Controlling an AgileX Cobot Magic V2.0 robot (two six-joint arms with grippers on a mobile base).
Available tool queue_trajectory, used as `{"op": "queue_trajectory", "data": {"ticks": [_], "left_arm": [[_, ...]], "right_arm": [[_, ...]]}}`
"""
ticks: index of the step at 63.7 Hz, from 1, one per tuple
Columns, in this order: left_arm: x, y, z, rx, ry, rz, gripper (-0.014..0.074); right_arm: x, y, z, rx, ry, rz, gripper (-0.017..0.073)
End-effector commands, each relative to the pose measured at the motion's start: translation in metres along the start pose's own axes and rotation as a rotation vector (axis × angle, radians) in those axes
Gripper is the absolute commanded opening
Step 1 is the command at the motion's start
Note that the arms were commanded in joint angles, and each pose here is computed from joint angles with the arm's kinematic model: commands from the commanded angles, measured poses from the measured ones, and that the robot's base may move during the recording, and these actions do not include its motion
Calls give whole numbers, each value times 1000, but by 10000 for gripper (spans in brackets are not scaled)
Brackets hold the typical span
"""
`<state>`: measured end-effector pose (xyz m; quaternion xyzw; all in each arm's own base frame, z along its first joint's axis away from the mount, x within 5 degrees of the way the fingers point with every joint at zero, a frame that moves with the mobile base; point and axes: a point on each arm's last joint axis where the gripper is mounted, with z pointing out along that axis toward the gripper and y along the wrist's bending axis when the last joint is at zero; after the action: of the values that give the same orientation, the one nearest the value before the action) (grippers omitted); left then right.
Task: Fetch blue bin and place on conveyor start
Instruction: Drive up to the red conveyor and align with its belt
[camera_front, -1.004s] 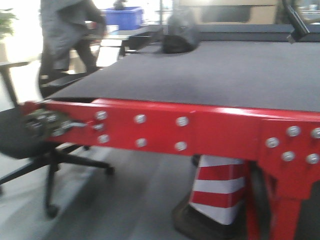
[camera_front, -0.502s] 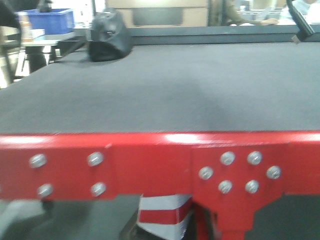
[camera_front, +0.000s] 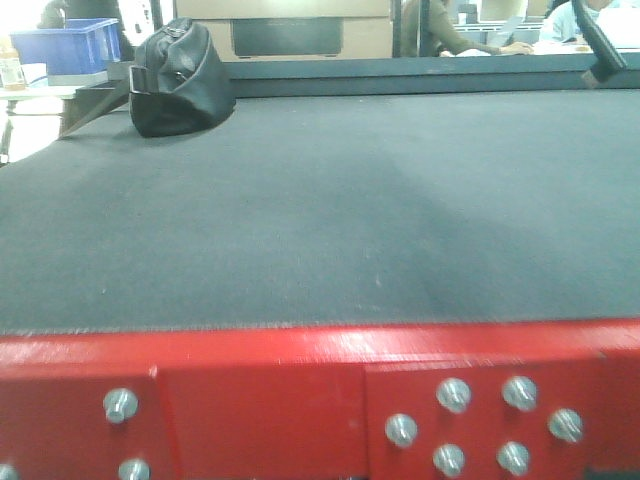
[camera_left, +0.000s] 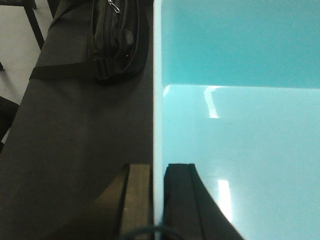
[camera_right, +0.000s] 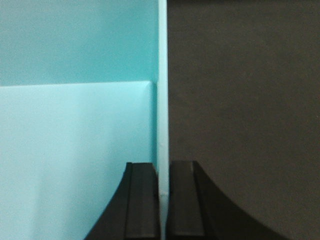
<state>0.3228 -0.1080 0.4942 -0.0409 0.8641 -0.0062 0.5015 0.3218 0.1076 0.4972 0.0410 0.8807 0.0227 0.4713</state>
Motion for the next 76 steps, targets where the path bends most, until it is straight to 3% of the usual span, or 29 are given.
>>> {"op": "queue_trajectory", "data": {"ticks": [1,76], "left_arm": [[-6,2,-6,-5,-56,6,-111],[-6,2,-6,-5,-56,6,-111]], "right_arm": [[-7,-4,-10,8,-58,-5,-151],[-7,-4,-10,8,-58,-5,-151]]}}
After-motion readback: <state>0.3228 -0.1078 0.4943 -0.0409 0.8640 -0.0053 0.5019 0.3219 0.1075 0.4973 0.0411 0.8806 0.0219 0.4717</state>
